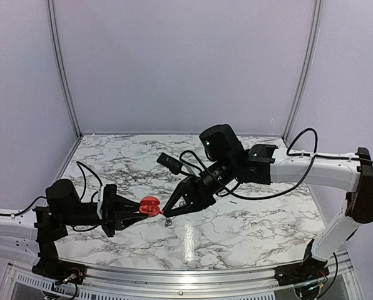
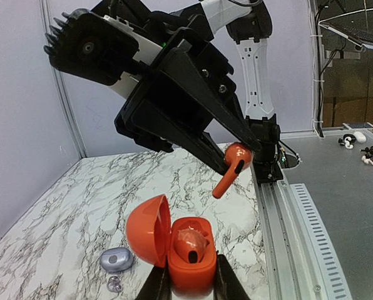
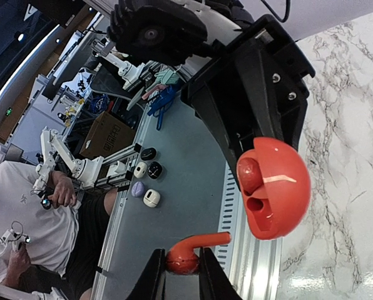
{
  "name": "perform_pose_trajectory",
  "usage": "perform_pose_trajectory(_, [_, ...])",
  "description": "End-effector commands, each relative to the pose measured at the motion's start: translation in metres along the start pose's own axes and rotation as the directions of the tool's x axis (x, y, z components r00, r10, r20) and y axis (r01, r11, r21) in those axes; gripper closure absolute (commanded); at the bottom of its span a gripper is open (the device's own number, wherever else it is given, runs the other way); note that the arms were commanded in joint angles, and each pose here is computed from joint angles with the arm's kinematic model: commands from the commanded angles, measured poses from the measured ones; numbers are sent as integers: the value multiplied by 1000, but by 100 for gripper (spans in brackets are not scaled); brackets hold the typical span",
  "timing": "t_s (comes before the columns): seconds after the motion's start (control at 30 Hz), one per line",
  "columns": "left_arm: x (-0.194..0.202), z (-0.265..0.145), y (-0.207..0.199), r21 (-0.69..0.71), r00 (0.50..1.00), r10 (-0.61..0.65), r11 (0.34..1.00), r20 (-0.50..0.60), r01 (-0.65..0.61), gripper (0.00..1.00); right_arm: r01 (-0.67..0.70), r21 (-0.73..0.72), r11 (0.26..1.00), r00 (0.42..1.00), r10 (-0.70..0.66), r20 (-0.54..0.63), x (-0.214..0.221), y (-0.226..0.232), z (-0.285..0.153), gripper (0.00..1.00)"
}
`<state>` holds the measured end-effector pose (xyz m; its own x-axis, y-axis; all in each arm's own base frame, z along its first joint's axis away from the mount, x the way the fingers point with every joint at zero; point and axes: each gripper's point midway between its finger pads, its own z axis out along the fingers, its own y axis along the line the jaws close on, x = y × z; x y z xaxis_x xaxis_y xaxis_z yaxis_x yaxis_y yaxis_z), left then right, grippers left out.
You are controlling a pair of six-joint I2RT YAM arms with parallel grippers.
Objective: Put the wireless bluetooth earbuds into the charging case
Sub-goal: Insert the right earbud at the center of the board.
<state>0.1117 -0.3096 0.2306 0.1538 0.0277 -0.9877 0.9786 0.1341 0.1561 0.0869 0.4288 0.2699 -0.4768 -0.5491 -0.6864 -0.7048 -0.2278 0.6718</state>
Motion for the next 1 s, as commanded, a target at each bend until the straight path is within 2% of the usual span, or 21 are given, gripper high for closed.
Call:
perform_pose_trajectory(0.0, [-15,3,1,0,999,40,999,21,-40,100,16,-8,1000,1000,-16,23,-16,7,2,82])
perform_pose_trajectory(0.97, [-10,8,2,-17,998,66,998,-17,-66,100,-65,29,997,998,66,-21,-8,-15,14,82])
